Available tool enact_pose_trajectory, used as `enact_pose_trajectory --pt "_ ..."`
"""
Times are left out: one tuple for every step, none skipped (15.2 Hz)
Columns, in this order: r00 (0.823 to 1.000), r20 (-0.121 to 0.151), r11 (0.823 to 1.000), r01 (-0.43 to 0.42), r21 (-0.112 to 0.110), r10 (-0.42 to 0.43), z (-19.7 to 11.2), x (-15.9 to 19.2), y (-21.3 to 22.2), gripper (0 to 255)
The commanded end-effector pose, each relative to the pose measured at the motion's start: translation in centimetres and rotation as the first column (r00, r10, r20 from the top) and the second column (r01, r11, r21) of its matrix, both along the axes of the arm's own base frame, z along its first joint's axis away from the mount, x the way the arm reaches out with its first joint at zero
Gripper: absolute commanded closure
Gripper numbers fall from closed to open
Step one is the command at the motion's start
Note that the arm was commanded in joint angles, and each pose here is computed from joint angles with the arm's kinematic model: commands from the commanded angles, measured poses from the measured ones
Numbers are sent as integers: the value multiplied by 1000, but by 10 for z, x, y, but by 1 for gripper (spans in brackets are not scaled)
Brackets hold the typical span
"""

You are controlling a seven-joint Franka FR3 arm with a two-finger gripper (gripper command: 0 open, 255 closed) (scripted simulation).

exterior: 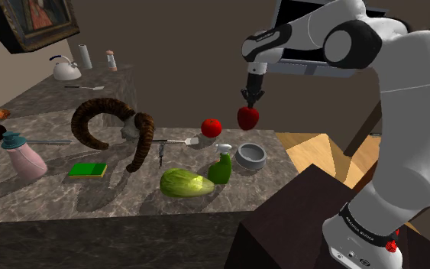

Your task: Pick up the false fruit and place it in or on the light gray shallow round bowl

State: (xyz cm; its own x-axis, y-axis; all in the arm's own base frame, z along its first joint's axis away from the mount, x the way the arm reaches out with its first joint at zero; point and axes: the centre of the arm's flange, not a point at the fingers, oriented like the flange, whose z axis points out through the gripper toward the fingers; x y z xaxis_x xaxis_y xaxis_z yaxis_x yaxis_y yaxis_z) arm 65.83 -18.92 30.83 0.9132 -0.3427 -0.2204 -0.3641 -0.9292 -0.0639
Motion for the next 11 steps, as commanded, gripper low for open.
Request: enact_pose_trajectory --pt "1000 0 1000 0 0 0 11 -22 4 255" --pt "1000 0 1000 0 0 0 17 -33 7 255" --pt "1000 0 1000 0 0 0 23 -44 9 255" --pt "1000 0 1000 0 0 0 29 -56 12 255" --pt "1000 0 1000 0 0 0 36 -67 15 255" --pt "1000 0 1000 0 0 0 42 -78 17 255" --pt "1000 0 1000 0 0 0 48 -89 20 255" --pt "1000 0 1000 0 0 0 60 -112 25 255" --pt "1000 0 1000 0 0 0 55 -112 25 255" --pt "1000 0 1000 0 0 0 50 -112 25 255" --pt "1000 0 1000 0 0 0 44 -112 25 255"
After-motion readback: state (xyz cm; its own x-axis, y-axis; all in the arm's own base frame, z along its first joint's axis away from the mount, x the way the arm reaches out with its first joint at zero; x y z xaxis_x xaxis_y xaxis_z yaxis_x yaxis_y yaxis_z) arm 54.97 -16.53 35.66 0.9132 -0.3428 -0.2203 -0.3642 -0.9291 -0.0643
